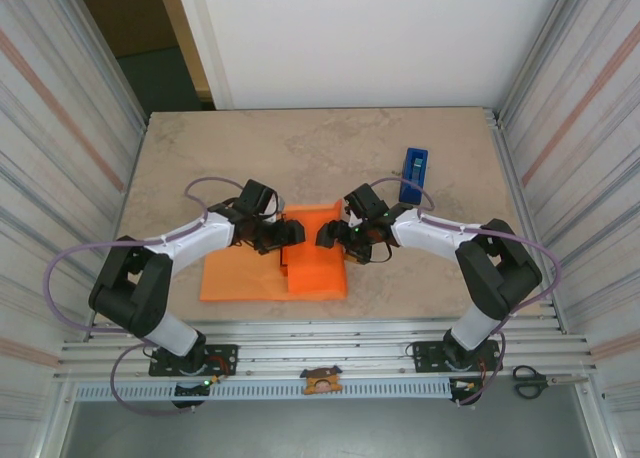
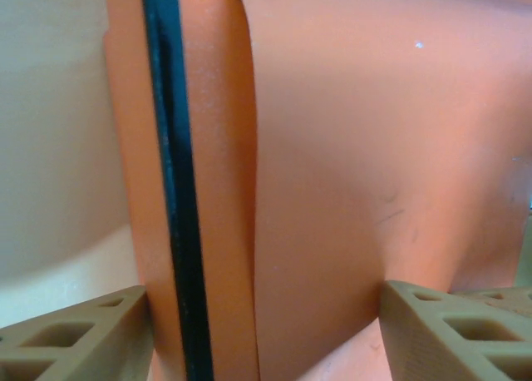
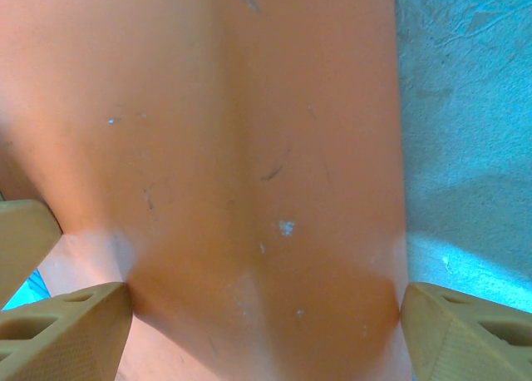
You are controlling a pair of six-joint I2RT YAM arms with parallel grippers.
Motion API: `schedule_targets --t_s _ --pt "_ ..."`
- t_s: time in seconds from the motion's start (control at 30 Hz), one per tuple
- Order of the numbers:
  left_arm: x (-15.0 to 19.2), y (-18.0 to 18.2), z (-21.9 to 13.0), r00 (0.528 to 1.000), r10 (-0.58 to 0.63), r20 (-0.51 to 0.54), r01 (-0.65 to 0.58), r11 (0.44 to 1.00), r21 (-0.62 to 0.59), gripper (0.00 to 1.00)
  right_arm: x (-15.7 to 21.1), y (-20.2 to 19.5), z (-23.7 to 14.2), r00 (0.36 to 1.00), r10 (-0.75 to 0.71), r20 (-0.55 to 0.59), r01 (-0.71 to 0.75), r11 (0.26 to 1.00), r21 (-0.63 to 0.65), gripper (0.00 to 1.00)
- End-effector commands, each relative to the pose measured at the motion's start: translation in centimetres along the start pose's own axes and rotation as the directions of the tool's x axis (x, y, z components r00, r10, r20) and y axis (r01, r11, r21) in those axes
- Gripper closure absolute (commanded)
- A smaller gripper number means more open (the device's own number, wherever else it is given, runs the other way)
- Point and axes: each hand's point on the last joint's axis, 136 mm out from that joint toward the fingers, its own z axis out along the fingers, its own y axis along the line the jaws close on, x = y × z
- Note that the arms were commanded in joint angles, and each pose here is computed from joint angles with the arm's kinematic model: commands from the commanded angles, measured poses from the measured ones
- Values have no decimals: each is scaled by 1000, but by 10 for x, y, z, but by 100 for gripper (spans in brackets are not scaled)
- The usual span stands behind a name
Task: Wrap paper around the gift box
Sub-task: Move the gift box to the center of the table.
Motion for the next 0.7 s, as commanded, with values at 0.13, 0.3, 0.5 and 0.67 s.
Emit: schedule_targets --t_s 0.13,0.3,0.5,0.67 --pt "7 6 15 998 -65 -7 65 998 -3 44 -4 -4 5 1000 31 -1 -31 999 25 16" --pt "7 9 20 994 -104 -12 104 994 -20 46 -16 -5 -2 999 26 22 -27 999 19 16" --pt "2 7 31 987 -160 7 160 987 -5 49 -32 3 -15 999 -38 23 39 999 -37 15" --pt "-6 6 39 982 -189 24 190 982 -16 50 -45 -1 -34 996 -53 66 56 998 -35 14"
